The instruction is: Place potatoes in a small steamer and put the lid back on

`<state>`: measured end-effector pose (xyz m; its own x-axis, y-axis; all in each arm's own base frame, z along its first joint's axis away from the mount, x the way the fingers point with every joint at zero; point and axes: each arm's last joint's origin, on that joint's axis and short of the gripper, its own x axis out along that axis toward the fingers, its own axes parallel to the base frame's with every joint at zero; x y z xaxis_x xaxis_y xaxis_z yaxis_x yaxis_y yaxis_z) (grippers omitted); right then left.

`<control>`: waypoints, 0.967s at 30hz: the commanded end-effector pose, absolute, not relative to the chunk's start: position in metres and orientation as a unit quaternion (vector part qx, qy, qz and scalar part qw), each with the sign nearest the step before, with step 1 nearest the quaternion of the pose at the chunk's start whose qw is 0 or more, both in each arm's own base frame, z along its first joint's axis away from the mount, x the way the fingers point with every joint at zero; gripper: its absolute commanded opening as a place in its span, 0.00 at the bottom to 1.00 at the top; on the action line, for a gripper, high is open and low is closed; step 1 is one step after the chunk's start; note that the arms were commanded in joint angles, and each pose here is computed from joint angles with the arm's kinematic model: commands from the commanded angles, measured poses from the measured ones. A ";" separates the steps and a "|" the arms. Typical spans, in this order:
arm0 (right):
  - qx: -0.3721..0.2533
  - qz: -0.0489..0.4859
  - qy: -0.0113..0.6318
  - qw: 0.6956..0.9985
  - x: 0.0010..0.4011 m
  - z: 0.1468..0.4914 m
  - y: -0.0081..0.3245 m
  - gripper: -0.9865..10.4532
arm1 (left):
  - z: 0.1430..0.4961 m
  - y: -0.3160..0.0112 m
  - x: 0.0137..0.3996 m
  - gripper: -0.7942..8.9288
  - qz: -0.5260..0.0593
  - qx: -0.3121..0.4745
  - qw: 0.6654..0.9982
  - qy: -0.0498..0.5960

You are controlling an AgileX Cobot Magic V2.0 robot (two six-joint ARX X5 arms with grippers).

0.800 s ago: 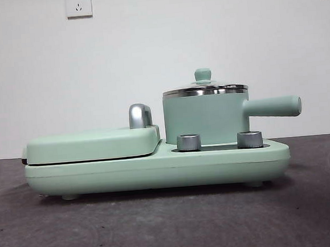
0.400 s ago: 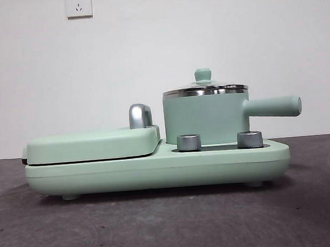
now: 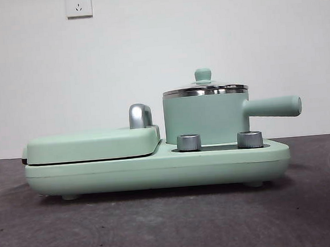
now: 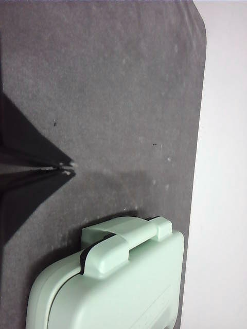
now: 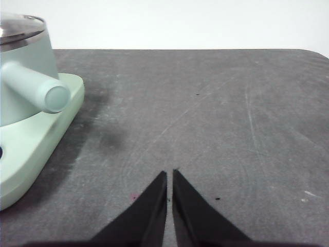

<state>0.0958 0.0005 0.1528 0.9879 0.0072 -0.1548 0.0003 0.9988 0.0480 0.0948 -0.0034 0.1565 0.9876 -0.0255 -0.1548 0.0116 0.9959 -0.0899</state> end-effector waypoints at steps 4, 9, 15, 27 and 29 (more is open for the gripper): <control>0.018 0.002 0.074 0.997 0.096 0.152 0.001 0.10 | 0.150 -0.003 0.096 0.09 -0.007 -0.039 0.995 0.089; 0.018 0.002 0.074 0.997 0.096 0.152 0.001 0.10 | 0.150 -0.003 0.096 0.09 -0.007 -0.039 0.995 0.089; 0.018 -0.001 0.074 0.997 0.096 0.152 0.000 0.10 | 0.150 -0.003 0.096 0.09 -0.007 -0.039 0.995 0.089; 0.019 -0.003 0.074 0.997 0.096 0.152 0.000 0.10 | 0.150 -0.003 0.096 0.09 -0.007 -0.039 0.995 0.089; 0.019 -0.003 0.074 0.997 0.096 0.152 0.000 0.10 | 0.150 -0.003 0.096 0.09 -0.007 -0.039 0.995 0.089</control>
<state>0.0959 0.0000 0.1527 0.9879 0.0015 -0.1552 0.0059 0.9988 0.0477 0.0948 -0.0034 0.1565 0.9876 -0.0255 -0.1548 0.0116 0.9959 -0.0899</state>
